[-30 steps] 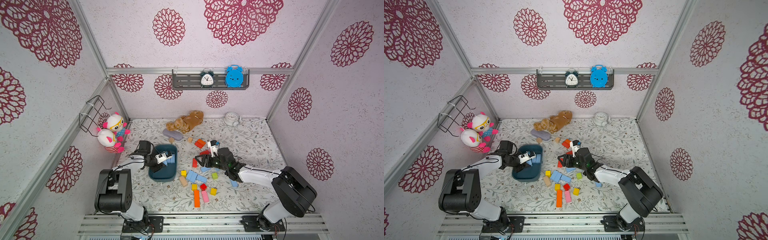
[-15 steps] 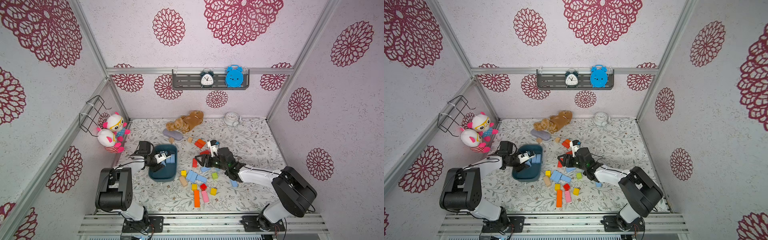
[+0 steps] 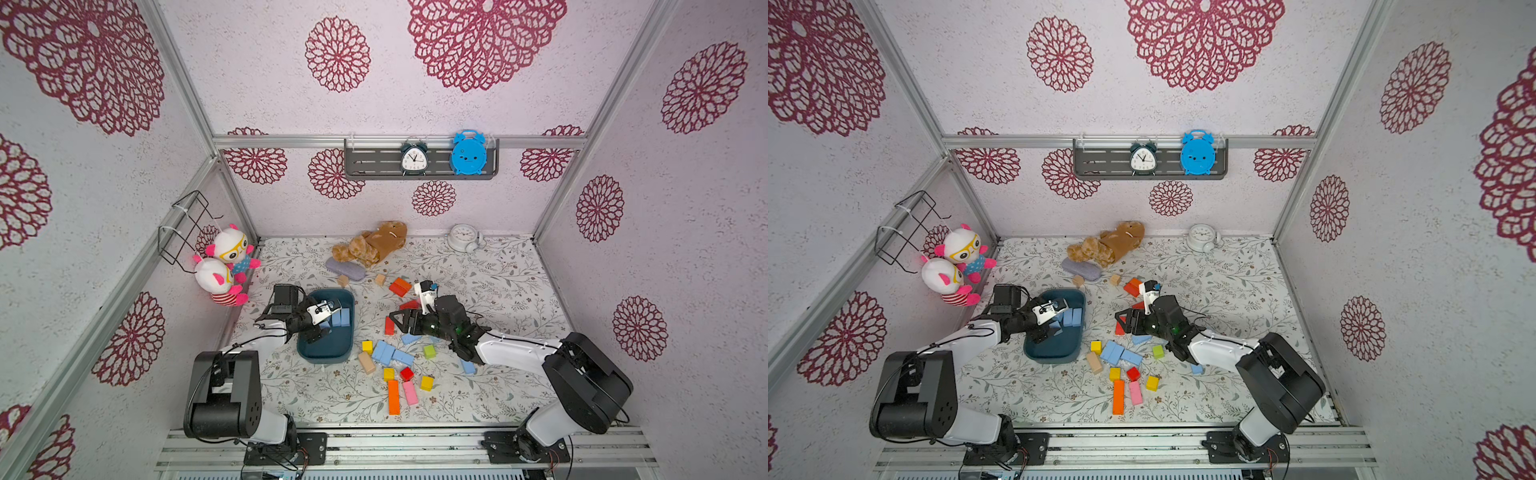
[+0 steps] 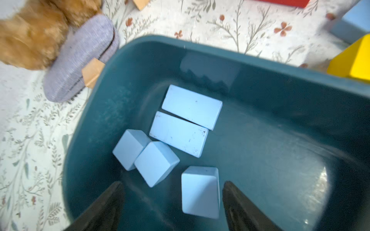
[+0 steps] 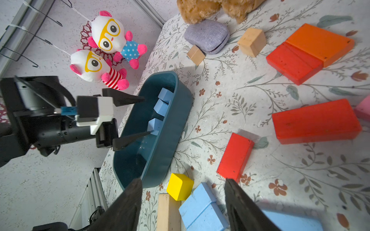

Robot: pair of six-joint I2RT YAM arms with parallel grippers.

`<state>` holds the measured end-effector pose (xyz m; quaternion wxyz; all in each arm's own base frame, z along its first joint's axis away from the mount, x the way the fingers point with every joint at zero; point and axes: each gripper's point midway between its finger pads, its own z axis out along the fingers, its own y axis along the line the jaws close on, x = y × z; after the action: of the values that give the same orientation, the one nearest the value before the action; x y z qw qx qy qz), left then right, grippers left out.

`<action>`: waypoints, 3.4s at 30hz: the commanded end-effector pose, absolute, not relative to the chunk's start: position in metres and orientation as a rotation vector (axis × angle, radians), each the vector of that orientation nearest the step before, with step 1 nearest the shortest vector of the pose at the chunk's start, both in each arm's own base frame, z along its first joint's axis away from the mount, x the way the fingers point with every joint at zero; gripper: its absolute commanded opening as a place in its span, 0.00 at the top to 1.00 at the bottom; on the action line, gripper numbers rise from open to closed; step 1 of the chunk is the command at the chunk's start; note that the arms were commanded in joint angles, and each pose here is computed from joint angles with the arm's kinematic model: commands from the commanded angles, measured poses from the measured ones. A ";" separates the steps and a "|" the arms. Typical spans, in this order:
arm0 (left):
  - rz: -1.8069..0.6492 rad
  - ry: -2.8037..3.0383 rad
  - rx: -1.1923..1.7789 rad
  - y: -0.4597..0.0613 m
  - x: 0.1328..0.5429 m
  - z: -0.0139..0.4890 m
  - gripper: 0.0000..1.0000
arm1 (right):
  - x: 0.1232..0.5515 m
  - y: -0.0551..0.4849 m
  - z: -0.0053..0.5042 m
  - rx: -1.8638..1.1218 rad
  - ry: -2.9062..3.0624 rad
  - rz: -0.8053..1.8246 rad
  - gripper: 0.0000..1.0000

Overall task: Pick out the blue building blocks
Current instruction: Place the building block in the storage box, then pick up the building block from the center of the board.

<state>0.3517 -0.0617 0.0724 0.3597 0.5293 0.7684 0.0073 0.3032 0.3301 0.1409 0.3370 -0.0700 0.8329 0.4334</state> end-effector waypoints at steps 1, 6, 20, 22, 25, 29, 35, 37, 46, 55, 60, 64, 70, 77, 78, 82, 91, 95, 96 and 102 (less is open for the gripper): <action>-0.102 1.916 1.309 -0.084 0.345 0.101 0.14 | 0.314 0.330 0.149 -0.189 2.158 1.018 0.33; -0.366 1.925 1.056 -0.125 0.347 0.151 0.08 | 0.315 0.313 0.126 -0.184 2.266 0.794 0.33; -0.671 1.983 0.742 -0.175 0.371 0.199 0.03 | 0.326 0.256 0.076 -0.148 2.516 0.316 0.32; -0.653 2.001 0.735 -0.175 0.378 0.197 0.03 | 0.329 0.242 0.070 -0.149 2.556 0.231 0.31; -0.645 2.037 0.734 -0.178 0.386 0.190 0.03 | 0.332 0.221 0.065 -0.145 2.588 0.124 0.30; -0.642 2.073 0.742 -0.184 0.388 0.182 0.03 | 0.336 0.207 0.061 -0.141 2.618 0.112 0.30; -0.623 2.120 0.771 -0.190 0.398 0.182 0.03 | 0.325 0.208 0.049 -0.163 2.698 0.129 0.31; -0.617 2.128 0.766 -0.191 0.405 0.184 0.03 | 0.324 0.208 0.047 -0.165 2.708 0.130 0.31; -0.533 2.214 0.809 -0.185 0.426 0.183 0.03 | 0.320 0.210 0.029 -0.230 2.823 0.096 0.54; -0.569 2.334 0.749 -0.182 0.447 0.161 0.03 | 0.305 0.202 0.064 -0.341 2.874 0.065 0.80; -0.703 2.340 0.794 -0.204 0.441 0.149 0.03 | 0.304 0.219 0.097 -0.198 2.769 0.311 0.81; -0.892 2.215 0.793 -0.221 0.423 0.169 0.04 | 0.312 0.241 0.141 -0.035 2.499 0.658 0.81; -0.998 1.876 0.986 -0.239 0.385 0.228 0.07 | 0.317 0.253 0.194 0.131 2.152 1.007 0.81; -0.990 1.573 1.190 -0.259 0.333 0.240 0.08 | 0.318 0.269 0.231 0.185 1.942 1.253 0.81; -0.979 1.524 1.240 -0.262 0.322 0.240 0.08 | 0.319 0.273 0.235 0.183 1.926 1.277 0.81; -0.878 1.470 1.425 -0.272 0.294 0.225 0.08 | 0.322 0.284 0.248 0.161 1.891 1.346 0.80; -0.829 1.472 1.433 -0.286 0.297 0.211 0.11 | 0.315 0.308 0.262 0.129 1.837 1.483 0.79; -0.831 1.471 1.392 -0.290 0.301 0.213 0.15 | 0.312 0.317 0.259 0.131 1.822 1.546 0.79; -0.824 1.477 1.383 -0.290 0.302 0.212 0.16 | 0.311 0.319 0.259 0.128 1.819 1.559 0.79; -0.790 1.497 1.357 -0.290 0.311 0.207 0.22 | 0.312 0.328 0.255 0.110 1.831 1.589 0.77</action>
<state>0.3037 -0.2881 0.2075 0.4544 0.5598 0.6095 -0.3296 0.3141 0.3194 0.2249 0.3408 0.0580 0.7409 0.5758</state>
